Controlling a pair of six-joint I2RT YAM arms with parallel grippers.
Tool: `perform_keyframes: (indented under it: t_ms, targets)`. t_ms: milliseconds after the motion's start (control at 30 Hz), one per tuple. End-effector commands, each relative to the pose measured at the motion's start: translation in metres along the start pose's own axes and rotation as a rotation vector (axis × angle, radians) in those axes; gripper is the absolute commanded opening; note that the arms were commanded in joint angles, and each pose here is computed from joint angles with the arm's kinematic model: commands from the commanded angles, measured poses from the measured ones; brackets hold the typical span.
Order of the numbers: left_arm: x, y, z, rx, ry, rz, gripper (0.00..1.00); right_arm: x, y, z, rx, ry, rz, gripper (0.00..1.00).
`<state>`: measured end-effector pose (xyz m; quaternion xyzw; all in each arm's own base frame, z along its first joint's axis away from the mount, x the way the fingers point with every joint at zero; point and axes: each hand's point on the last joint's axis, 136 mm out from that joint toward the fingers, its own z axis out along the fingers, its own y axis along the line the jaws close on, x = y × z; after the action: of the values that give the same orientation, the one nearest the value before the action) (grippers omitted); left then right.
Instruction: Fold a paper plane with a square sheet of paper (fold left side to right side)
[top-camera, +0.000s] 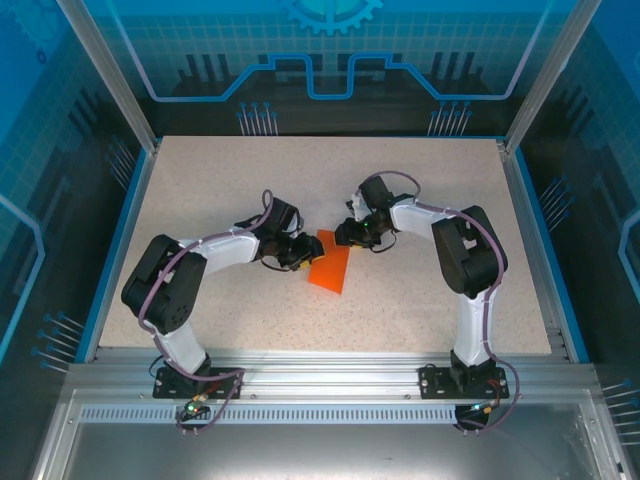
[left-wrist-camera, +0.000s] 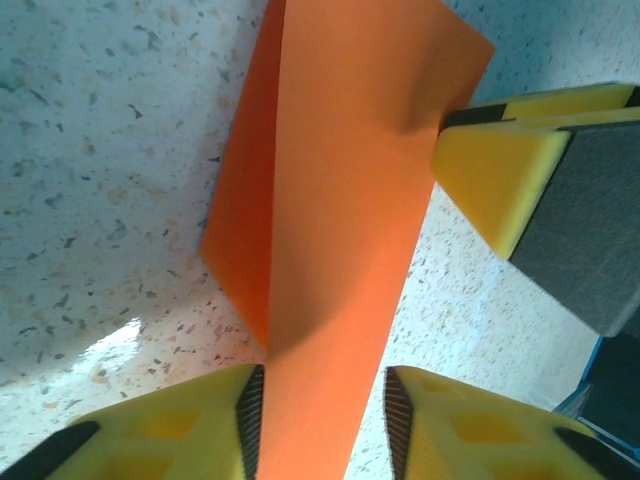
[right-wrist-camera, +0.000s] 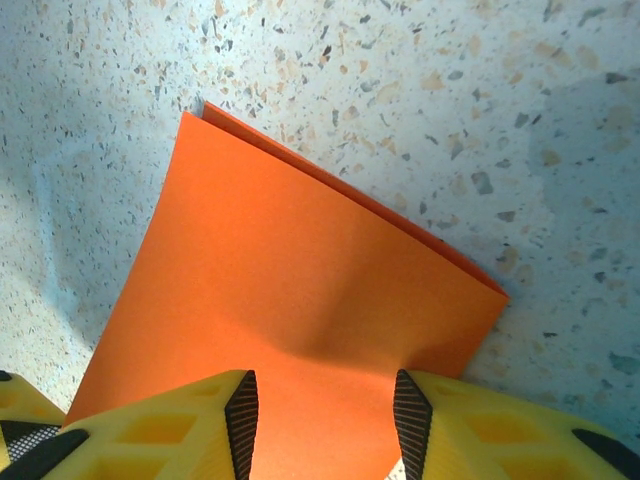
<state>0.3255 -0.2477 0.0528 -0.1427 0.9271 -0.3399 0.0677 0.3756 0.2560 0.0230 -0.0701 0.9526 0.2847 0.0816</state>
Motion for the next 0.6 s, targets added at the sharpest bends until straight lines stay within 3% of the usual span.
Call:
perform_keyframes:
  t_ms: [0, 267, 567]
  targets:
    - [0.007, 0.006, -0.003, -0.022, 0.010, 0.006, 0.35, 0.013, -0.011, 0.007, 0.007, 0.053, 0.019, 0.44]
    - [0.013, 0.022, 0.010, -0.057, 0.036, -0.004, 0.16, 0.002, 0.001, -0.008, -0.015, 0.007, -0.030, 0.47]
    - [0.015, 0.028, 0.014, -0.074, 0.038, -0.012, 0.06, 0.004, 0.015, -0.044, -0.004, -0.079, -0.134, 0.57]
